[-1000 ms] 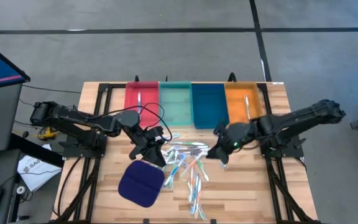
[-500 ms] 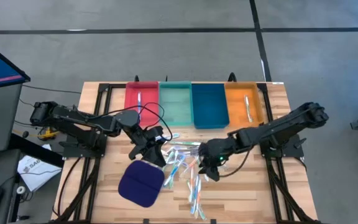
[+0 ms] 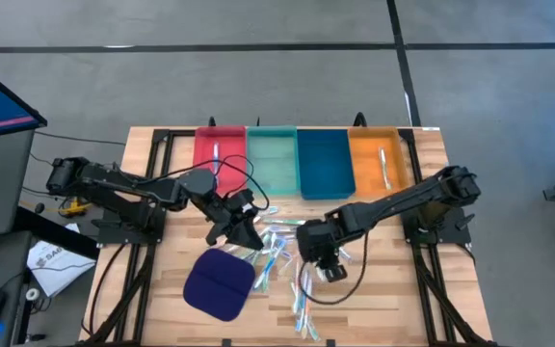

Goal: Pick & Place Toothbrushes
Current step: Put the orange toothbrush into the blue bin

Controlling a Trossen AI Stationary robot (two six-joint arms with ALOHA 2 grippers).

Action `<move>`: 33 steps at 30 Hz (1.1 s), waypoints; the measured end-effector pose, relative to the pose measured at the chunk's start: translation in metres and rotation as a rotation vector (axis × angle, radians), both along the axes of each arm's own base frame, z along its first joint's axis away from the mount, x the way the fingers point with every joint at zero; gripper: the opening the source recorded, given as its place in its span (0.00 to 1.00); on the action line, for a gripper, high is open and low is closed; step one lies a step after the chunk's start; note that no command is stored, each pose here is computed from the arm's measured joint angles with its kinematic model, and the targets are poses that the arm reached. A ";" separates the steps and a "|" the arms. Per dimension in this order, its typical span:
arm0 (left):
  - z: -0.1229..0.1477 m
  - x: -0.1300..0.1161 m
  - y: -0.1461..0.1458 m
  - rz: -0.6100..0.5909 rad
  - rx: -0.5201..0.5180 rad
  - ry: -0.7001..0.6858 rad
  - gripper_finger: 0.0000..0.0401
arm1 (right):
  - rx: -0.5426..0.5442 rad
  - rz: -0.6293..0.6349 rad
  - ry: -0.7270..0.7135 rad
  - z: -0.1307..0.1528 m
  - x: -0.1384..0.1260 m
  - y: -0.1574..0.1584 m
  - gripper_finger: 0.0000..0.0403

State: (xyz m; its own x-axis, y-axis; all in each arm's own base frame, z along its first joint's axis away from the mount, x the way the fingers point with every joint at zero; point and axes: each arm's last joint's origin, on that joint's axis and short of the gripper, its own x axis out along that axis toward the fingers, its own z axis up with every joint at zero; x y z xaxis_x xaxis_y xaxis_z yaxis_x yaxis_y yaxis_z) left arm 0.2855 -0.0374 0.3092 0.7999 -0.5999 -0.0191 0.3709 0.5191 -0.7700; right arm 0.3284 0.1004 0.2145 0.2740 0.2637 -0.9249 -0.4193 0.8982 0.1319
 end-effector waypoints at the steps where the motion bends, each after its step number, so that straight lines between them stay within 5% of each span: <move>1: 0.000 0.001 0.003 0.028 0.001 -0.001 0.17 | -0.027 0.037 -0.011 -0.003 0.003 -0.001 0.32; 9: 0.000 0.003 0.015 0.136 -0.018 0.010 0.17 | -0.131 0.130 0.065 -0.040 0.017 -0.026 0.34; 19: 0.000 0.003 0.014 0.150 -0.028 0.015 0.17 | -0.199 0.250 0.000 -0.028 0.026 -0.036 0.46; 33: 0.000 0.003 0.015 0.155 -0.024 0.014 0.17 | -0.132 0.279 -0.039 -0.036 0.029 -0.042 0.54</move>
State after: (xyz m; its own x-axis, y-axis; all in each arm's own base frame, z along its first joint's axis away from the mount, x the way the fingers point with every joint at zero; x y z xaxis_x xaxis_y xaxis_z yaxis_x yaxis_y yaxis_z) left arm 0.2886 -0.0223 0.3094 0.8828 -0.4694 -0.0175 0.2771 0.5505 -0.7875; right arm 0.3576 0.0585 0.1788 0.2436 0.2116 -0.9465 -0.6544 0.7561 0.0007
